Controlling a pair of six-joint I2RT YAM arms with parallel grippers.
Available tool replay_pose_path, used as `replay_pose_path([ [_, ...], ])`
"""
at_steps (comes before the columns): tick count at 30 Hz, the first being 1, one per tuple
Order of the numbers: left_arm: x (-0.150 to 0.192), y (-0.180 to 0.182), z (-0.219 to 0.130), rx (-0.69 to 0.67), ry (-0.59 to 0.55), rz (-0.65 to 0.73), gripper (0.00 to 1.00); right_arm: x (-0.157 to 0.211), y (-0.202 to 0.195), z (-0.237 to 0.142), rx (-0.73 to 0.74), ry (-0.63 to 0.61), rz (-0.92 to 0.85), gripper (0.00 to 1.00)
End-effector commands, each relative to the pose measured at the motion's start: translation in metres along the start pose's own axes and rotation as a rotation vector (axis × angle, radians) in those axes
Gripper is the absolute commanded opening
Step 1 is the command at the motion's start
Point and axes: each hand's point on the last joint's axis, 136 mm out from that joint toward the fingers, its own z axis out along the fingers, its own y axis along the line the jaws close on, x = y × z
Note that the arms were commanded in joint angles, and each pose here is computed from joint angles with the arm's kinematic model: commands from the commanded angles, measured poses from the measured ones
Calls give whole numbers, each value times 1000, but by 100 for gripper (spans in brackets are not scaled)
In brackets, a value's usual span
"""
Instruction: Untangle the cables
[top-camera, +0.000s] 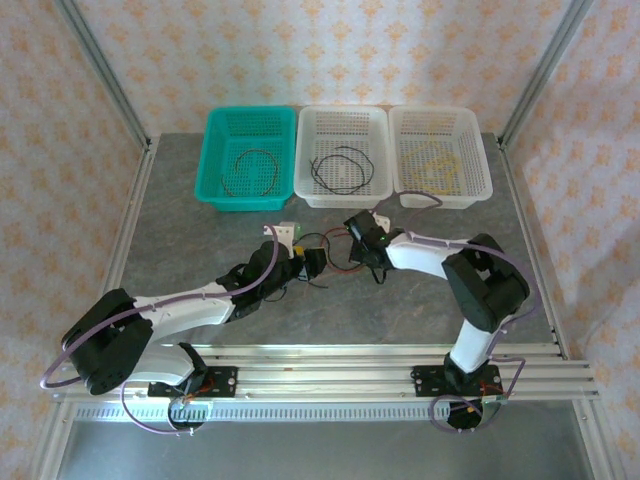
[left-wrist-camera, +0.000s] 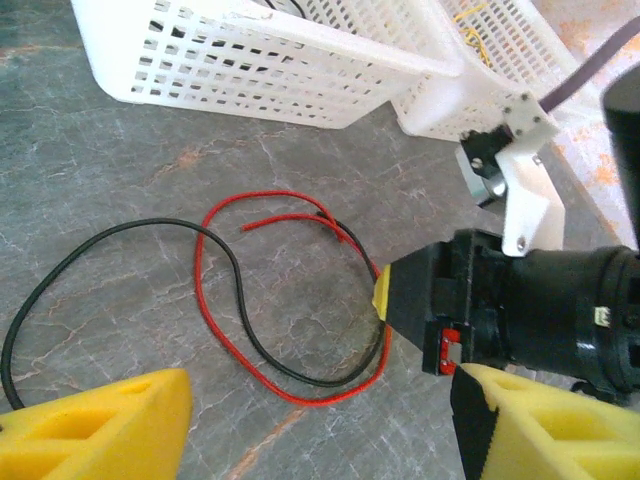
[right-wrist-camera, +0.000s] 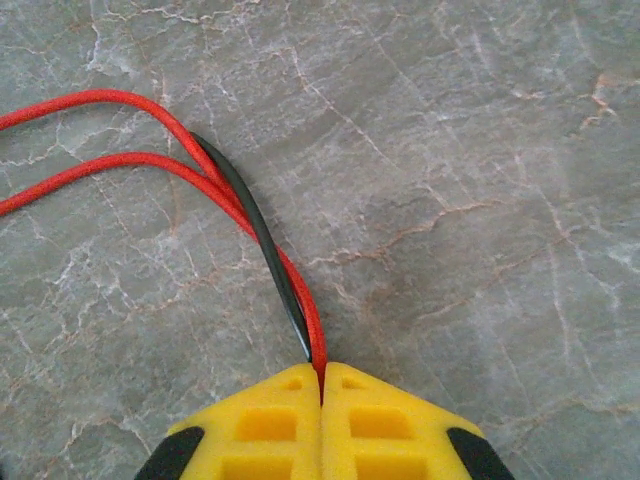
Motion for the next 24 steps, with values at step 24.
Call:
replay_pose_path([
  [24, -47, -53, 13, 263, -47, 68, 69, -73, 16, -191, -310, -419, -288, 0],
])
